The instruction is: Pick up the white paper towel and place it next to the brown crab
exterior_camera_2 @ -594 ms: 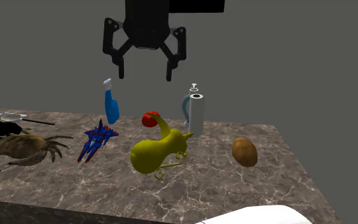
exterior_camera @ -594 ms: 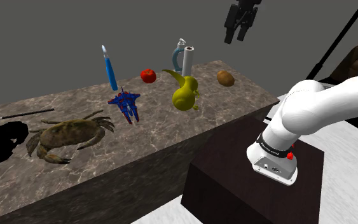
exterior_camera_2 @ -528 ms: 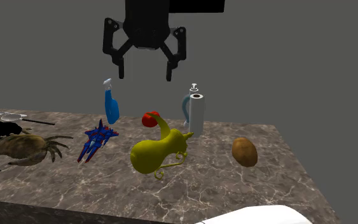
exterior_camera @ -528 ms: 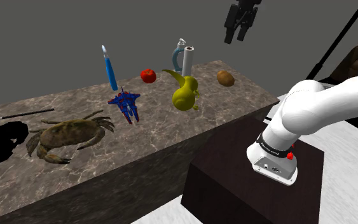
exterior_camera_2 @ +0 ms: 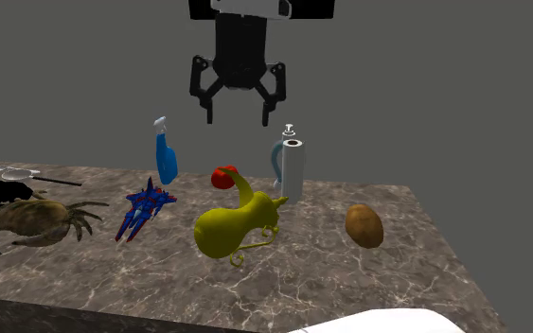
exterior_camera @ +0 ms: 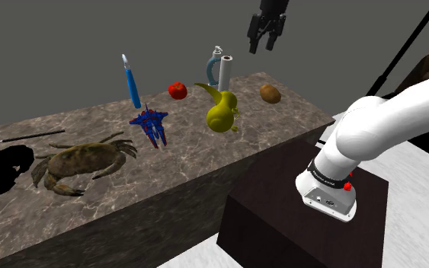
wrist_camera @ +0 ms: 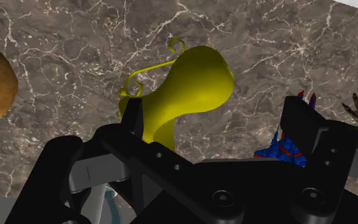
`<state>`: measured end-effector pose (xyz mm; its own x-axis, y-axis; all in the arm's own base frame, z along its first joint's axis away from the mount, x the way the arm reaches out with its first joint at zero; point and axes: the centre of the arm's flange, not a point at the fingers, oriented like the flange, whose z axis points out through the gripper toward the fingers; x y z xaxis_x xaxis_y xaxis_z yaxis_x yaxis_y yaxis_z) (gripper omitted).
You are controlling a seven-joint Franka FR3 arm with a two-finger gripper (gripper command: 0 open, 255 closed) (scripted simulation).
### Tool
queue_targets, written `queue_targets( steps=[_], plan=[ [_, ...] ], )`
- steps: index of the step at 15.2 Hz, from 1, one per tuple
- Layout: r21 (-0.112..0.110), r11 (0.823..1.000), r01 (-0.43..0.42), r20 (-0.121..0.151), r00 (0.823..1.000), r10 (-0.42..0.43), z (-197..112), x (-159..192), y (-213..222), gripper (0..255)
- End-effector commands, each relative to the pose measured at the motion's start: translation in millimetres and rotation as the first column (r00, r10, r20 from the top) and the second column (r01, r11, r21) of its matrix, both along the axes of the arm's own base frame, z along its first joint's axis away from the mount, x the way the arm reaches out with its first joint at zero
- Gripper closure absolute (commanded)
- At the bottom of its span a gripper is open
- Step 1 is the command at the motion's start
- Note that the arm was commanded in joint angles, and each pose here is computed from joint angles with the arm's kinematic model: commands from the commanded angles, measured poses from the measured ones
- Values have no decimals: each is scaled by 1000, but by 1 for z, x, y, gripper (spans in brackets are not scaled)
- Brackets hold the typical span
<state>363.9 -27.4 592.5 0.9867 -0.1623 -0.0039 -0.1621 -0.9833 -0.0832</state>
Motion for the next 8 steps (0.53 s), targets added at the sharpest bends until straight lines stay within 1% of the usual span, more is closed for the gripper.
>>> queue_targets(
  steps=[1,8],
  plan=[
    [-8,1000,19,1,1000,-19,-11,20,-10,0],
    [-34,996,83,1,997,-83,-45,91,-53,0]
  ],
)
